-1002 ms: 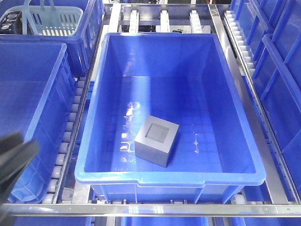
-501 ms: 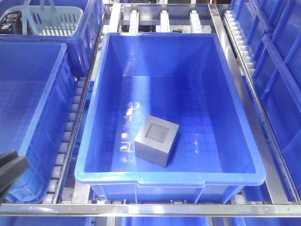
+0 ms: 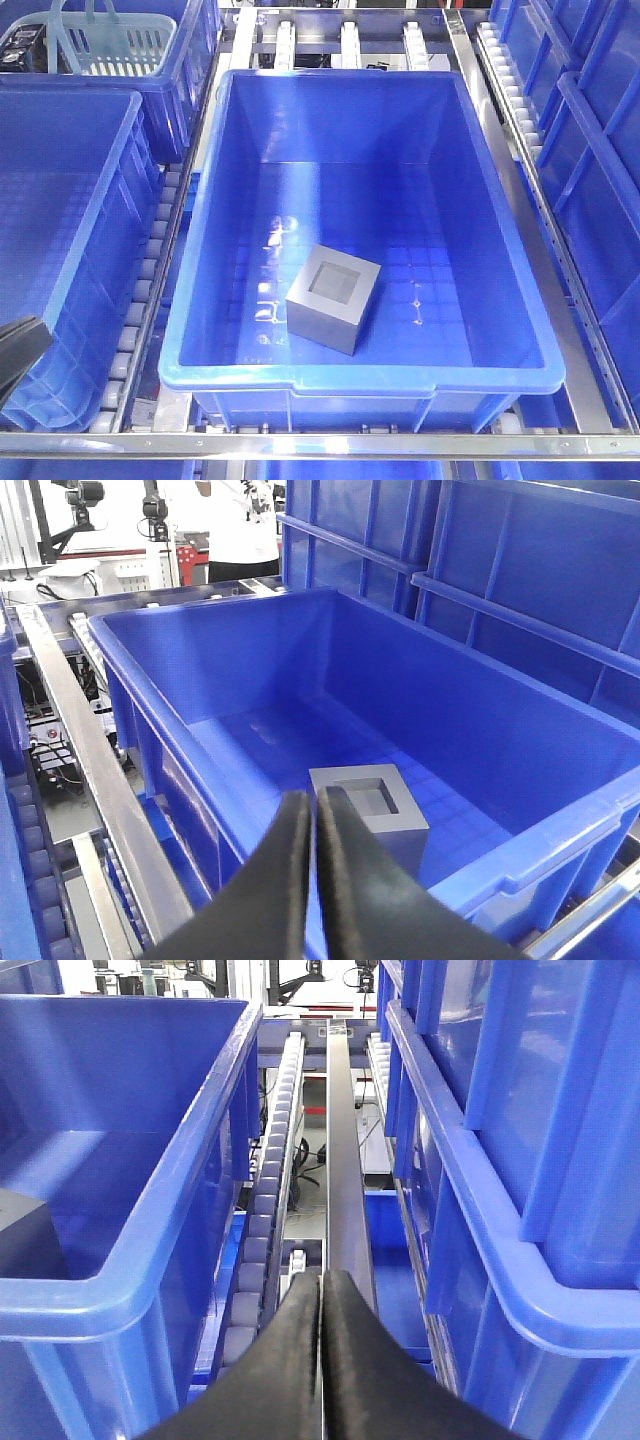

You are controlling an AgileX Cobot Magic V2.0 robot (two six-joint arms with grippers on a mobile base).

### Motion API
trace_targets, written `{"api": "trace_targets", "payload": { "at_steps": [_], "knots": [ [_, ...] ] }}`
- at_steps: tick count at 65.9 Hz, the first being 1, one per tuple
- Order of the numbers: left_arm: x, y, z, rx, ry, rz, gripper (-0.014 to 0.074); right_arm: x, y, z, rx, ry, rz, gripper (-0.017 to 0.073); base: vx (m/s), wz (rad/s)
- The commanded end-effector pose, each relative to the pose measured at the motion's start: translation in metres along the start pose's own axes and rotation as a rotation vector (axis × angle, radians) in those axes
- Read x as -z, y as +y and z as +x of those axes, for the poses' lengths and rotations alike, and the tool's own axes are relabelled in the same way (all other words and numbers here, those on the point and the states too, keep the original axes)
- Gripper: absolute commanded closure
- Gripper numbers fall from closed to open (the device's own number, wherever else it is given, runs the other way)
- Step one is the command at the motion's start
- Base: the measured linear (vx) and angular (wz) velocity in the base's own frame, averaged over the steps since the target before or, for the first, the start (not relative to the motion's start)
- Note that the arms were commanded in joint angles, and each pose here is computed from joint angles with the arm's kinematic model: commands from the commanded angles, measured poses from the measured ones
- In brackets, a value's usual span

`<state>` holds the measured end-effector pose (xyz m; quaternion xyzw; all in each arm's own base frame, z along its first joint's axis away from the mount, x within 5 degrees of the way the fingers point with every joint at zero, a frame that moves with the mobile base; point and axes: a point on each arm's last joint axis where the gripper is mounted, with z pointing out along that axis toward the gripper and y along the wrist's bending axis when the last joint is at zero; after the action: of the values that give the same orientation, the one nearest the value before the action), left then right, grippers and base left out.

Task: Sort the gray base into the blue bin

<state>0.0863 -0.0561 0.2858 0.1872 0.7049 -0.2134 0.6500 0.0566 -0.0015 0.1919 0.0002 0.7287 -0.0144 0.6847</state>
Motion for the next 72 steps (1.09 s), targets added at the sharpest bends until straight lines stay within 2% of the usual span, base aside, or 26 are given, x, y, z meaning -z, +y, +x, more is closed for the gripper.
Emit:
{"api": "trace_targets", "payload": {
  "at_steps": [1,18,21,24,42,50,59,67,72],
  "knots": [
    [0.001,0.0,-0.015,0.006,-0.093,-0.007,0.0601,0.0,0.0,-0.002,0.012,-0.07,0.0,0.0568,0.0,0.0],
    [0.001,0.001,-0.013,0.005,-0.096,-0.009,0.0601,0.0,0.0,-0.002,0.012,-0.07,0.0,0.0568,0.0,0.0],
    [0.0,0.002,-0.011,-0.019,-0.11,-0.019,0.0601,0.0,0.0,-0.002,0.012,-0.07,0.0,0.0568,0.0,0.0],
    [0.0,0.005,-0.008,-0.045,-0.119,-0.047,0.0601,0.0,0.0,-0.002,0.012,-0.07,0.0,0.0568,0.0,0.0],
    [0.019,0.034,0.039,-0.039,-0.119,-0.371,0.0601,0.0,0.0,-0.002,0.012,-0.07,0.0,0.0568,0.0,0.0],
    [0.028,0.041,0.06,-0.035,-0.107,-0.477,0.06,0.0,0.0,-0.002,0.012,-0.07,0.0,0.0568,0.0,0.0],
    [0.036,0.041,0.077,-0.062,-0.123,-0.526,0.06,0.0,0.0,-0.002,0.012,-0.07,0.0,0.0568,0.0,0.0],
    [0.043,0.037,0.085,-0.101,-0.153,-0.519,0.06,0.0,0.0,-0.002,0.012,-0.07,0.0,0.0568,0.0,0.0],
    [0.046,0.034,0.085,-0.144,-0.163,-0.517,0.06,0.0,0.0,-0.002,0.012,-0.07,0.0,0.0568,0.0,0.0]
  ]
}}
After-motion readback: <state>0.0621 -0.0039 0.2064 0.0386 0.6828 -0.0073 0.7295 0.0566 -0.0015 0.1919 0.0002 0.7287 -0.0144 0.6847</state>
